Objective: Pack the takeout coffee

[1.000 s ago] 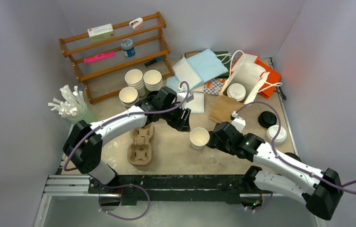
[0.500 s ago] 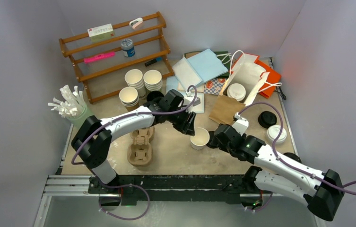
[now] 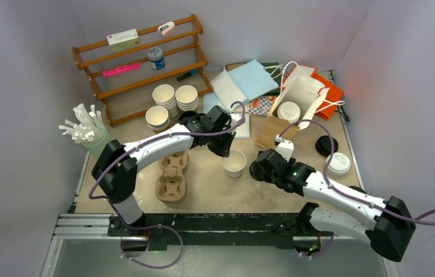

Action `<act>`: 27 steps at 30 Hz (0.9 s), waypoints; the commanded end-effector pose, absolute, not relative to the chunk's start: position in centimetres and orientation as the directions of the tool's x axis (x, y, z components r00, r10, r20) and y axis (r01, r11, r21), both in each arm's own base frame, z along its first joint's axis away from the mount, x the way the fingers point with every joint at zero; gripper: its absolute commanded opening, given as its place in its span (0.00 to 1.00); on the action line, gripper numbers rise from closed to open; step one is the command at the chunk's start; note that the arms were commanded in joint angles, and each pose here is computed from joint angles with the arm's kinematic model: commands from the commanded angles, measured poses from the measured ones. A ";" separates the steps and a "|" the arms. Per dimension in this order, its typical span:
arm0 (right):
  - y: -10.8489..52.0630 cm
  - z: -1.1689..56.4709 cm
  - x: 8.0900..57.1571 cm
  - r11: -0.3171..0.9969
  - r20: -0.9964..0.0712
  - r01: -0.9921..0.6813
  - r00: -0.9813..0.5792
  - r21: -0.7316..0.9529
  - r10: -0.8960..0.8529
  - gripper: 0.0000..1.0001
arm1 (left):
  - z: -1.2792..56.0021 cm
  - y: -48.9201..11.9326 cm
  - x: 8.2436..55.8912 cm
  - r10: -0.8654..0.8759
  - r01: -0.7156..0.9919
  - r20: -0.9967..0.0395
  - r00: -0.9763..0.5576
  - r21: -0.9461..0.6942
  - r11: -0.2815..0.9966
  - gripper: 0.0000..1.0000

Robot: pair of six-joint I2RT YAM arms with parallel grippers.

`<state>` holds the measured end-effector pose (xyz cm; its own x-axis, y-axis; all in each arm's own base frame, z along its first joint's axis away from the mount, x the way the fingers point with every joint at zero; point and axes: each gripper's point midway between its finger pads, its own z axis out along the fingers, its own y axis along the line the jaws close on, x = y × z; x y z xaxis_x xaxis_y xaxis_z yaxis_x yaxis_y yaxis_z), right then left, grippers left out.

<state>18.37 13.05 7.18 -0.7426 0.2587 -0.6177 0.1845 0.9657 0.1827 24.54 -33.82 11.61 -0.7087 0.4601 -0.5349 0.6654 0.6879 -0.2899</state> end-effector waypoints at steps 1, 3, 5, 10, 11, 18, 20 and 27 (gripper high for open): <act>14.3 7.8 19.7 0.982 -0.636 0.129 -0.748 0.139 0.188 0.93 | 14.5 -31.0 26.5 0.436 0.640 -0.584 -0.685 -0.197 0.743 0.00; 14.3 7.3 19.9 0.985 -0.629 0.144 -0.758 0.100 0.175 0.98 | 14.7 -30.1 26.7 0.436 0.628 -0.582 -0.686 -0.172 0.759 0.00; 14.2 6.5 20.0 0.985 -0.611 0.160 -0.774 0.065 0.166 0.98 | 14.5 -29.2 26.8 0.437 0.614 -0.573 -0.694 -0.153 0.775 0.00; 15.2 4.6 19.4 0.983 -0.541 0.172 -0.822 0.061 0.177 0.99 | 14.4 -27.5 27.3 0.428 0.574 -0.559 -0.710 -0.108 0.812 0.00; 15.3 4.3 19.5 0.983 -0.531 0.178 -0.828 0.051 0.177 0.99 | 14.4 -27.1 27.4 0.425 0.566 -0.559 -0.712 -0.098 0.819 0.00; 15.0 3.6 20.8 0.974 -0.503 0.217 -0.836 0.067 0.221 0.98 | 14.5 -26.2 27.7 0.406 0.540 -0.564 -0.719 -0.086 0.837 0.00; 14.2 3.4 21.4 0.969 -0.492 0.234 -0.836 0.082 0.243 0.98 | 14.5 -26.3 27.7 0.403 0.540 -0.564 -0.721 -0.092 0.837 0.00; 13.8 3.1 23.0 0.978 -0.474 0.198 -0.857 0.060 0.203 0.95 | 14.5 -26.7 27.7 0.396 0.544 -0.566 -0.723 -0.112 0.832 0.00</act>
